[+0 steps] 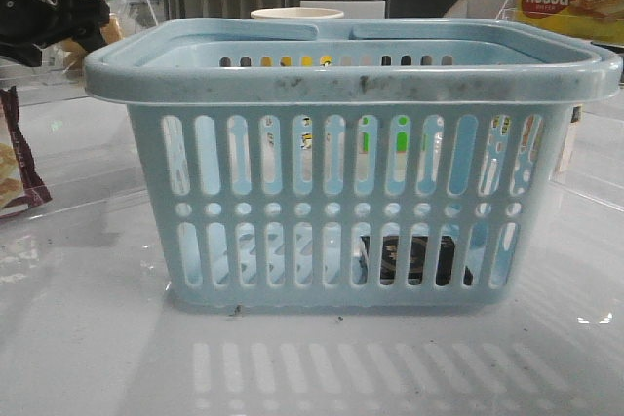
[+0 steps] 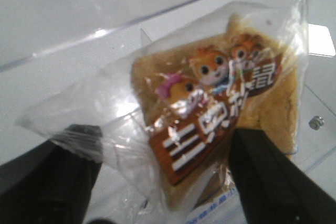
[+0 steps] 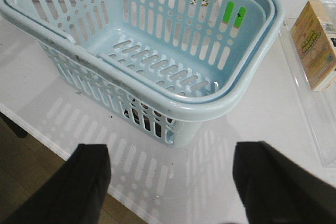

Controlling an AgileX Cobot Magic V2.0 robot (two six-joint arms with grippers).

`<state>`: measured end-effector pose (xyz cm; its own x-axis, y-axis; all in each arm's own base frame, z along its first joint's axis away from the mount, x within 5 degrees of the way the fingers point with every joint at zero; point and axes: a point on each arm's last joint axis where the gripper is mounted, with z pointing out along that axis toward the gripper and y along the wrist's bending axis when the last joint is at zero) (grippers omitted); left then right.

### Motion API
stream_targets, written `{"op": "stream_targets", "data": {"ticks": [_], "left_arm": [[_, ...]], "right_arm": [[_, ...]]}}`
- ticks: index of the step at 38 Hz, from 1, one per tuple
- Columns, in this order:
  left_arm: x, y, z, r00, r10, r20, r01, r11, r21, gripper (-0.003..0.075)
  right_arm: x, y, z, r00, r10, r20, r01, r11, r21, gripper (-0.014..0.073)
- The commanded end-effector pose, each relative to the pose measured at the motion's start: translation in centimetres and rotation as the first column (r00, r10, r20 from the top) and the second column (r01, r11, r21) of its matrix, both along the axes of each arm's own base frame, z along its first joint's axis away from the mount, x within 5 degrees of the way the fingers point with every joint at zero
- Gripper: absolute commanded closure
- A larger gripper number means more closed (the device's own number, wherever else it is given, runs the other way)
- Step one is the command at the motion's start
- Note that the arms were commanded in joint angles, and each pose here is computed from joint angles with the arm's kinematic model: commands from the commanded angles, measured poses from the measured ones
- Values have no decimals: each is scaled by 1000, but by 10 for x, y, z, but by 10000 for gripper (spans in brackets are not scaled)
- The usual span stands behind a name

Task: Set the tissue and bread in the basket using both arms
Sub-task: 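Grasp the wrapped bread pastry on the shelf with the left gripper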

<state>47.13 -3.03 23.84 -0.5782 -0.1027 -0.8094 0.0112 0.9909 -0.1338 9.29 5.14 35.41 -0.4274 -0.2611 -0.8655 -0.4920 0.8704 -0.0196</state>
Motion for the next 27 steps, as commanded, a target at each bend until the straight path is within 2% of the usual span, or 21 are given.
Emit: {"op": "stream_targets", "data": {"ticks": [1,11,18,27], "left_arm": [[0,0,44,986,19,167,-15,1000,-23,300],[-4,-1,49,988,14,152,-10,1000,-24,512],[-19,-1,72,991,0,133,4,1000,-26,618],[-63,-1,128,993,-33,115,36,999,-29,629]], "right_arm": [[2,0,14,995,2,98,-4,1000,26,4],[2,0,14,995,2,98,-4,1000,26,4],[2,0,14,995,2,98,-4,1000,26,4],[2,0,14,995,2,98,-4,1000,26,4]]}}
